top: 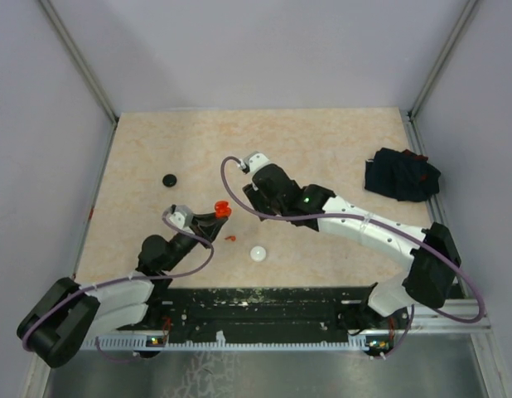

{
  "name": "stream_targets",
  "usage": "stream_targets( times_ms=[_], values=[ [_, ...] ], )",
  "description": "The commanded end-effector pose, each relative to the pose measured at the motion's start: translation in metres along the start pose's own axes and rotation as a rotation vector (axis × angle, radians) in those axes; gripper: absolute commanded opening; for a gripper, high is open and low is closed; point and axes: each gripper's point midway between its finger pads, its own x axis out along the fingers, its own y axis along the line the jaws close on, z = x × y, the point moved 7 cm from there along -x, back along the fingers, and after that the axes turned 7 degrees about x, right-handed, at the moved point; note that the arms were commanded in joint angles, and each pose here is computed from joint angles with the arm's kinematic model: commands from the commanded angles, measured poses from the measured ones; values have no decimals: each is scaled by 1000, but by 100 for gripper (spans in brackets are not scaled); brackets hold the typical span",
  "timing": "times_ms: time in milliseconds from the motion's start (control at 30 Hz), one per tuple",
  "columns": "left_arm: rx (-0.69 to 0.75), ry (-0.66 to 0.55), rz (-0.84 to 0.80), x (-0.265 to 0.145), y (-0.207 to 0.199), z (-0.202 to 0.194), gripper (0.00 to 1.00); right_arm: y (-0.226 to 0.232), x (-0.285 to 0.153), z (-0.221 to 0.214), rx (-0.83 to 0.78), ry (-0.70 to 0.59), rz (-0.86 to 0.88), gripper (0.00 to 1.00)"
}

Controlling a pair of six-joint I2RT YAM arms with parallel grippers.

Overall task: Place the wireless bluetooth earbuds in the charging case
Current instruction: Pick up the earbud from the center of the board.

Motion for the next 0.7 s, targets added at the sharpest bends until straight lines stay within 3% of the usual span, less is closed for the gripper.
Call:
stream_targets(
  times_ms=[0,333,667],
  values=[
    [-68,109,149,-10,14,-14,0,13,5,0,25,0,131,45],
    [-124,256,337,-33,41,-31,0,38,46,-36,59,24,301,51],
    [-153,267,416,-44,58,-38,0,78,94,-69,-20,47,218,47]
  ],
)
